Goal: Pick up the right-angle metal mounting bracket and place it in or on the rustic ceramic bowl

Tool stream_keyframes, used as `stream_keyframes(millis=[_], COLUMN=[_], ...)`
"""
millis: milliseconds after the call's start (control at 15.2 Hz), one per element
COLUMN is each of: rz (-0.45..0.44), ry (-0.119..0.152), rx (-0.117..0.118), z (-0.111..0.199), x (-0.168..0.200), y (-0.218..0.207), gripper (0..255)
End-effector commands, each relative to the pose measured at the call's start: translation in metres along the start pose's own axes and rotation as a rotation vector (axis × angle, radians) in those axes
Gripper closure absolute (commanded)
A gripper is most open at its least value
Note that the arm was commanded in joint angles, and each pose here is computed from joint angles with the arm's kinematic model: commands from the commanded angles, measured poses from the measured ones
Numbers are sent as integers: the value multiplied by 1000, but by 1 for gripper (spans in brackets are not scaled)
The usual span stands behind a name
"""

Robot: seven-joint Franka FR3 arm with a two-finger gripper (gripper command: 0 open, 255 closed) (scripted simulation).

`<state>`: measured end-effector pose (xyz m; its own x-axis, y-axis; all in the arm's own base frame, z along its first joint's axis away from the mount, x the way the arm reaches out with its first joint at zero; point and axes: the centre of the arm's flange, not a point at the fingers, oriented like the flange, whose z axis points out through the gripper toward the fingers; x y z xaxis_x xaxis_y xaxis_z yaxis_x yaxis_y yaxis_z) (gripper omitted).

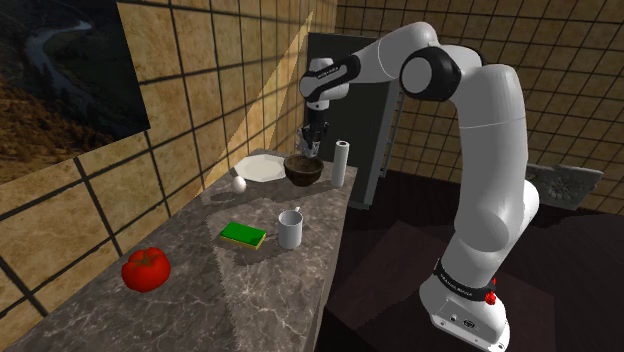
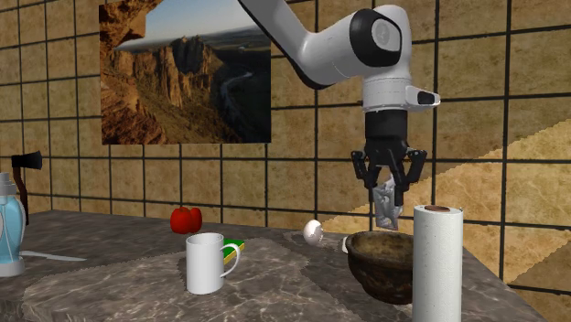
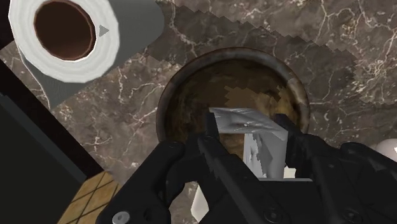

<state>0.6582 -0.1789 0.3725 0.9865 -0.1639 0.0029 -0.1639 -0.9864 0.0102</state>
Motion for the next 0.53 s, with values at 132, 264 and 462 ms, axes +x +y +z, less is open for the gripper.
stream_keyframes(millis=[132,264,462], rz=[0,0,0], ry=[1,1,1], rx=[0,0,0], z=[20,31,46], x=[-1,-1,-1], y=[0,0,0], gripper=[255,255,255])
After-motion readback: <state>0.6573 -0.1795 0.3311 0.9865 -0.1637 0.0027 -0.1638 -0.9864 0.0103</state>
